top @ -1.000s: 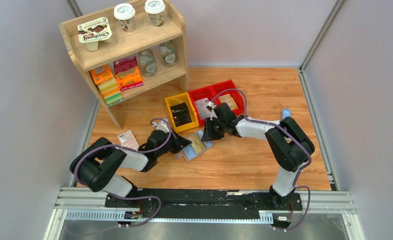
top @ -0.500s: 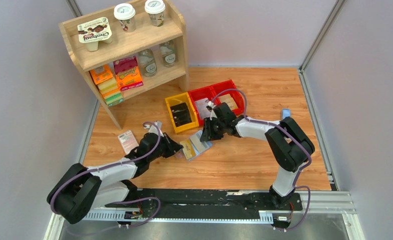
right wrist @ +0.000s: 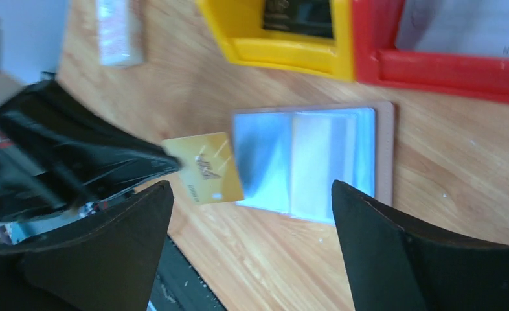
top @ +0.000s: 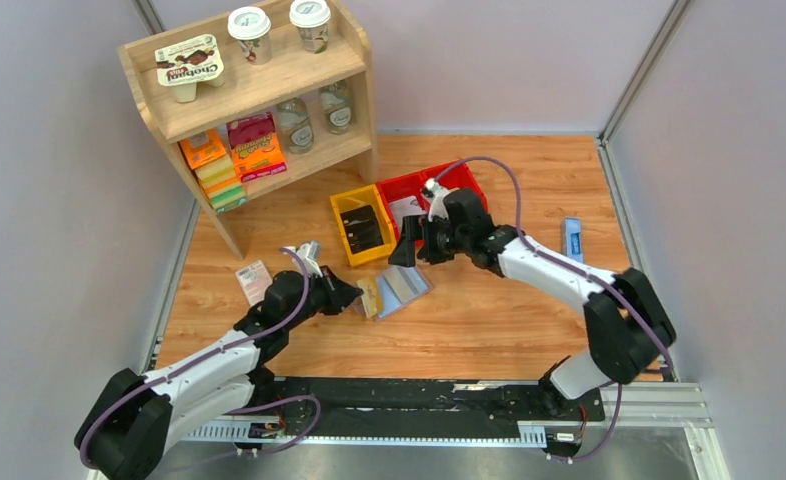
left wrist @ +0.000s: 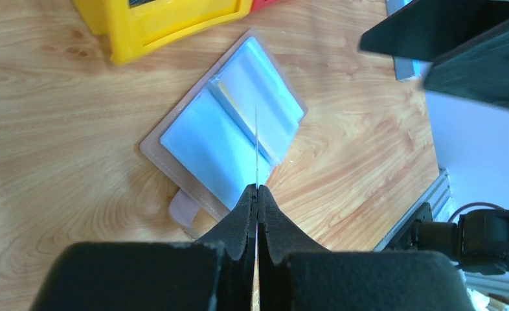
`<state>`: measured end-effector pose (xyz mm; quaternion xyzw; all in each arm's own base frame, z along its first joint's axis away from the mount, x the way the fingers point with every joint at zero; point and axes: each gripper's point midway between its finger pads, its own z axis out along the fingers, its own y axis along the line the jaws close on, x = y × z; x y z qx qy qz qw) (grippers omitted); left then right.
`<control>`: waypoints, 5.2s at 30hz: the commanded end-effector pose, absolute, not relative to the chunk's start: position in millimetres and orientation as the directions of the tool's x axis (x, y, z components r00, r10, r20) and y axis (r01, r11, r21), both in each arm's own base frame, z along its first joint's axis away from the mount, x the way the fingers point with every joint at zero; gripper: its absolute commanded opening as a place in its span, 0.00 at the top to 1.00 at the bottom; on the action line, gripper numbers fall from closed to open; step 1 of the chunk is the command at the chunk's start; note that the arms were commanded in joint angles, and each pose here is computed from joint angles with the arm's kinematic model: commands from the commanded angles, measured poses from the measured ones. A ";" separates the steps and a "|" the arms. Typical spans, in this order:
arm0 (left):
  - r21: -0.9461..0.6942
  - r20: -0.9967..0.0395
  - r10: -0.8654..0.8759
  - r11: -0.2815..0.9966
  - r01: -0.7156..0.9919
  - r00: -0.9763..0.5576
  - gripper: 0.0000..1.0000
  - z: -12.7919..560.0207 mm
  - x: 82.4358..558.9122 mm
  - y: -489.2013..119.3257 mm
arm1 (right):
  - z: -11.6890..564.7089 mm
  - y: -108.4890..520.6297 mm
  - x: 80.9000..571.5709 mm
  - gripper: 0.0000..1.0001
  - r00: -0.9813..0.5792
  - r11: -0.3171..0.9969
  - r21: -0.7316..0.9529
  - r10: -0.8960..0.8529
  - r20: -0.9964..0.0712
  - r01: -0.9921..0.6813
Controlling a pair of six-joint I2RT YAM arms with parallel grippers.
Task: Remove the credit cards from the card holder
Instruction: Place the credit card in the storage box, then remove the credit card from the card holder.
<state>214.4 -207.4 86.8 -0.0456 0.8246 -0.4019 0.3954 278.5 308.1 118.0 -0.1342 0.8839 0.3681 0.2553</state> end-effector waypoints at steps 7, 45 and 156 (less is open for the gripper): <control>-0.654 -0.745 -0.354 0.551 0.518 -0.565 1.00 148.2 214.6 -229.4 | 199.7 303.1 244.2 0.17 -0.701 0.417 0.608 -0.106 -0.705 -0.675; -0.569 -0.814 -0.357 0.335 0.751 -0.457 0.93 258.0 228.4 -271.4 | 233.8 304.7 225.3 1.00 -0.698 0.192 0.671 -0.168 -0.696 -0.716; -0.533 -0.396 -0.161 0.842 0.083 -0.904 0.16 57.9 221.5 -185.8 | 49.0 331.8 270.9 0.20 -0.815 0.844 0.326 -0.200 -0.544 -0.425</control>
